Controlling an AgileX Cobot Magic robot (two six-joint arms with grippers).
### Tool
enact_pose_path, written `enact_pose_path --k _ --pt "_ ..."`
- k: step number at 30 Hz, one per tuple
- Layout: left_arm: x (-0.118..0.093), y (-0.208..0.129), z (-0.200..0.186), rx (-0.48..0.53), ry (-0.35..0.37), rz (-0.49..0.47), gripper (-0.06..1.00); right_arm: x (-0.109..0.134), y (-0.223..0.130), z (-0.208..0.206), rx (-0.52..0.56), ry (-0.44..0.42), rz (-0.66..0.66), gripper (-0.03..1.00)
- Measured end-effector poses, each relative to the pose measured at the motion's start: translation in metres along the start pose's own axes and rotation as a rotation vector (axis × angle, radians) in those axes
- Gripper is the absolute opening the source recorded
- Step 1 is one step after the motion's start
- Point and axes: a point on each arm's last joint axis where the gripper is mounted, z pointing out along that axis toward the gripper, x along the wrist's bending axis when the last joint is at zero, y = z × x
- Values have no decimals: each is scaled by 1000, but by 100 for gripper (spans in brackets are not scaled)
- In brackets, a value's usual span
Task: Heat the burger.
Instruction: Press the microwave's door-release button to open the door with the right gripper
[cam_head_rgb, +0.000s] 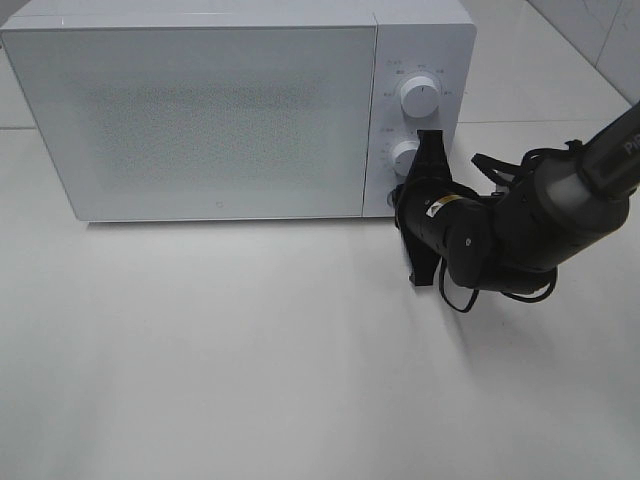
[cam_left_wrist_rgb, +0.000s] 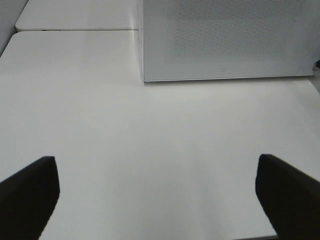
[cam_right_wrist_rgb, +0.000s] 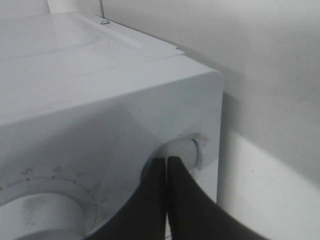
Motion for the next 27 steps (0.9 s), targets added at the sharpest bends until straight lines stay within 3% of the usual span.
enact_pose_path --k 27 --pt "0 0 0 0 0 0 99 1 -11 17 -78 -5 42 1"
